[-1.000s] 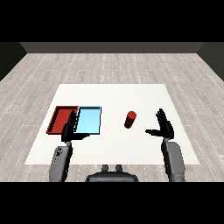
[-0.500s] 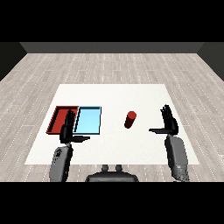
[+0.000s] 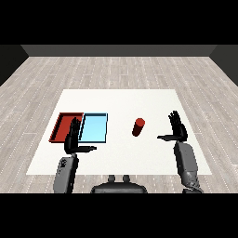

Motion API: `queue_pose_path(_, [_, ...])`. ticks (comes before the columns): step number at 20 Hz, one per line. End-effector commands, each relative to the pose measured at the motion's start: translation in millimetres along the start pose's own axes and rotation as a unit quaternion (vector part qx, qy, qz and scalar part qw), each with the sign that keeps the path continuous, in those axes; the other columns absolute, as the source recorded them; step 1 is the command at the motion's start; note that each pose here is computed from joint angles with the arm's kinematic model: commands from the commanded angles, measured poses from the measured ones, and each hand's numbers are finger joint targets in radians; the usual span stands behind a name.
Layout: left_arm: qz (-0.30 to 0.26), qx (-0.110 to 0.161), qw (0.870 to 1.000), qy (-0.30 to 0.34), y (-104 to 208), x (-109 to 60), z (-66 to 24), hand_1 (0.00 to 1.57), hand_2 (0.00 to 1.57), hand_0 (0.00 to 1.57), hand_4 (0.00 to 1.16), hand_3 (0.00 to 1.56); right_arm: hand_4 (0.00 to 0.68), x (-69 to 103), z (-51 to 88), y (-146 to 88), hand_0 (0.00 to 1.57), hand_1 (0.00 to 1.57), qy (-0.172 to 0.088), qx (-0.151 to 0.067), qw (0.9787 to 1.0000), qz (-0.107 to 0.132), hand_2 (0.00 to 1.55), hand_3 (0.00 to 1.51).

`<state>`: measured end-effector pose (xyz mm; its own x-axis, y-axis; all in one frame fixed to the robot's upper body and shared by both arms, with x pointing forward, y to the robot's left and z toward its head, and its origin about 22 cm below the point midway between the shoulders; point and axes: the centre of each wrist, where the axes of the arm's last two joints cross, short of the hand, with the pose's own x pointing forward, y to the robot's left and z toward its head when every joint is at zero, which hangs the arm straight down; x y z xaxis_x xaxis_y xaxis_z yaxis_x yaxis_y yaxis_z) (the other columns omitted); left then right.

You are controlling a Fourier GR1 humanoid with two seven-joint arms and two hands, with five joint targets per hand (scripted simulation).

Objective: Pick the red can and put it in the red box

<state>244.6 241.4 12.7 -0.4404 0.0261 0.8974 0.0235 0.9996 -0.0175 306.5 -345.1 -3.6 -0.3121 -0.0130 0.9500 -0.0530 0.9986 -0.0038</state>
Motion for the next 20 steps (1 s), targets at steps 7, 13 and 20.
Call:
queue_pose_path(7, [0.006, 0.002, 1.0, 0.005, 10.1, -4.1, 13.0, 0.0, 0.0, 0.0, 0.0, 0.0, 0.0, 1.6, -26.1, 29.3, 0.0, 0.0, 0.038, 0.008, 0.9987, -0.034, 0.0, 0.0])
queue_pose_path(13, [0.016, 0.018, 1.0, 0.0, 2.7, 18.1, -1.7, 0.0, 0.0, 0.0, 0.0, 0.0, 0.0, -20.3, -32.0, 61.1, 0.0, 0.0, 0.05, 0.012, 0.9973, -0.053, 0.0, 0.0])
queue_pose_path(20, [0.006, 0.009, 1.0, -0.007, 12.7, -16.0, 9.8, 0.0, 0.0, 0.0, 0.0, 0.0, 0.0, -41.7, -24.8, 71.6, 0.0, 0.0, 0.068, 0.031, 0.995, -0.066, 0.0, 0.0])
